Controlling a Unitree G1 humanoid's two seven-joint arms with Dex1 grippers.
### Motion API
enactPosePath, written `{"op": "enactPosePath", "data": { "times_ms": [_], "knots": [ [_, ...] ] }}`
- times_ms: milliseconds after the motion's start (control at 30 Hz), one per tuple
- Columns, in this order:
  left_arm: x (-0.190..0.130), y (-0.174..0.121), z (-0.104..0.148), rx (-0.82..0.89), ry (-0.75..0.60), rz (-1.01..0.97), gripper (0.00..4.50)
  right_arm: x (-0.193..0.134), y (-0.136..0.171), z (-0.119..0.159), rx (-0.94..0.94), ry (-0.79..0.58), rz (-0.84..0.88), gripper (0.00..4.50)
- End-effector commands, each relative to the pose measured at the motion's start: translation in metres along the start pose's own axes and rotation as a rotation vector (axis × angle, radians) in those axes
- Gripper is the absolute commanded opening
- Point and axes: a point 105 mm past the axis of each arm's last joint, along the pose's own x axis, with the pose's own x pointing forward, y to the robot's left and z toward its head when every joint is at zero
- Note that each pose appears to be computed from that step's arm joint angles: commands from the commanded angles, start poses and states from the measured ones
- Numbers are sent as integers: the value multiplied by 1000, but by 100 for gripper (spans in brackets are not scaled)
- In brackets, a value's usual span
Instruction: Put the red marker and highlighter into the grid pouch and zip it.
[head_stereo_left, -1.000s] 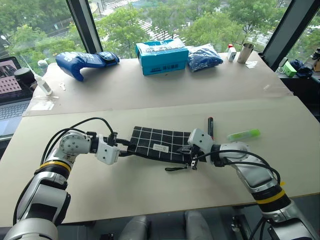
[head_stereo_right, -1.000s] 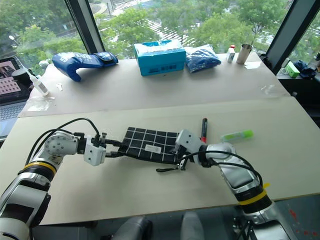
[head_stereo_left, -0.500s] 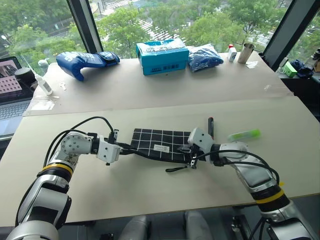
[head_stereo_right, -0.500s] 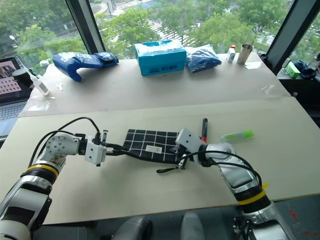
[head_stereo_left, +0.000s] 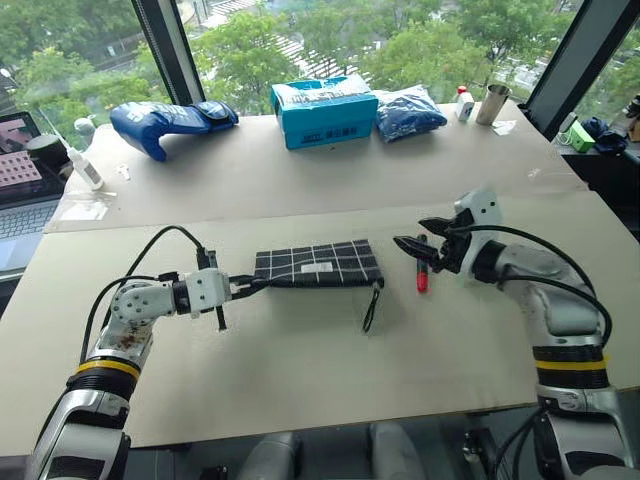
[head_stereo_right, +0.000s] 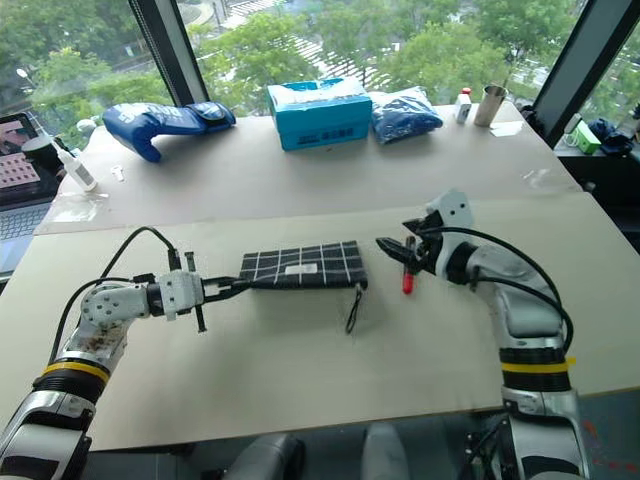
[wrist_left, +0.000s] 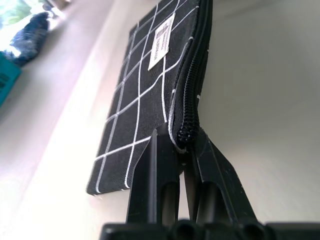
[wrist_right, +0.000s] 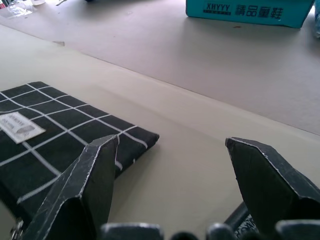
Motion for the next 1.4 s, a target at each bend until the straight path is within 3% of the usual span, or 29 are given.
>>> {"op": "enactPosePath", "data": {
  "times_ms": [33,400,700,1067,1400],
  "knots": [
    [2,10,18,-43,-31,89,0,-11,11,17,-8,-49,54,386],
    [8,5,15,-78,31,134,0,-1,34,-10,22,17,72,386],
    [8,13,13,-79,49,180,0,-21,21,10,120,-111,93,386],
    [12,17,17,-105,30,210,0,-2,71,-42,111,30,207,386],
    [13,18,18,-106,26,200,0,28,46,-44,4,36,82,386]
  ]
}}
